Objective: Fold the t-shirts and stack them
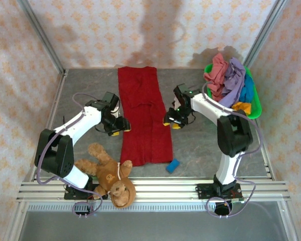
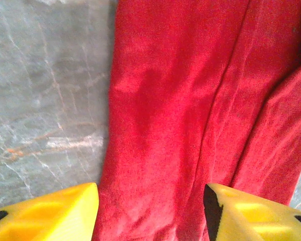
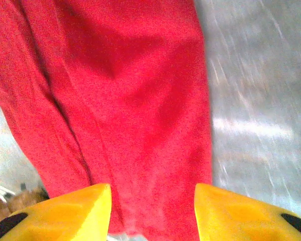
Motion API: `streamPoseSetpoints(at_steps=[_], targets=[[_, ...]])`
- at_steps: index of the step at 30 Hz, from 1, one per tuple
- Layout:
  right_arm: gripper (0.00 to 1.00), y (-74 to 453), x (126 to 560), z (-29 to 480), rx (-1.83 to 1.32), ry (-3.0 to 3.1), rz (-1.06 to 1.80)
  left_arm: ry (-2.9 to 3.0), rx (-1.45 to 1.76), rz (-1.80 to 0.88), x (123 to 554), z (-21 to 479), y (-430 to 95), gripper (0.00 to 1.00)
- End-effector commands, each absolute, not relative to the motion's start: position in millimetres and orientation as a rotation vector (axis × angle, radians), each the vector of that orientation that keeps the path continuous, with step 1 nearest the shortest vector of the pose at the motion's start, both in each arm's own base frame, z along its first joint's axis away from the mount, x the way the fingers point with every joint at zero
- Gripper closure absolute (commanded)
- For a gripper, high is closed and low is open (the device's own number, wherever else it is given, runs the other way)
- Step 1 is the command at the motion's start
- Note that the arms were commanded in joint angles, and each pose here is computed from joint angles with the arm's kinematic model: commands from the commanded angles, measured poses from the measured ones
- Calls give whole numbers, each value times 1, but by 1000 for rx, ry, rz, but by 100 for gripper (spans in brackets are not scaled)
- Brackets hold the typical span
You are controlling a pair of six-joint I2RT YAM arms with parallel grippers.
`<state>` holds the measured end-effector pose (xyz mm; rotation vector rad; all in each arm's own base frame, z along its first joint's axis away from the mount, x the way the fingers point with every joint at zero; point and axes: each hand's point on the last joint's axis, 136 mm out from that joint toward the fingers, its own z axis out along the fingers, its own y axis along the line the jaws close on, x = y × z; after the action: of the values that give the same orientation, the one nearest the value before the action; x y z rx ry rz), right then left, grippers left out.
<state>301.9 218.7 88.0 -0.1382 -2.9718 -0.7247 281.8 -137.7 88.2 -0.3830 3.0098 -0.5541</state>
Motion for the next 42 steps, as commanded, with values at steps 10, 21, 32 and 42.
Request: streamPoseSetpoints(at_steps=[10, 21, 32, 42], targets=[[61, 199, 206, 69, -193, -2855, -592, 3173, -399, -363, 211, 64, -139, 46], [64, 211, 176, 47, -173, -2774, -601, 3218, -421, -448, 192, 44, -148, 50], [66, 219, 181, 32, -156, -2740, -604, 3225, -460, -516, 191, 18, -160, 61], [95, 224, 195, 47, -113, -2781, -614, 3128, -453, -615, 208, 38, -170, 100]])
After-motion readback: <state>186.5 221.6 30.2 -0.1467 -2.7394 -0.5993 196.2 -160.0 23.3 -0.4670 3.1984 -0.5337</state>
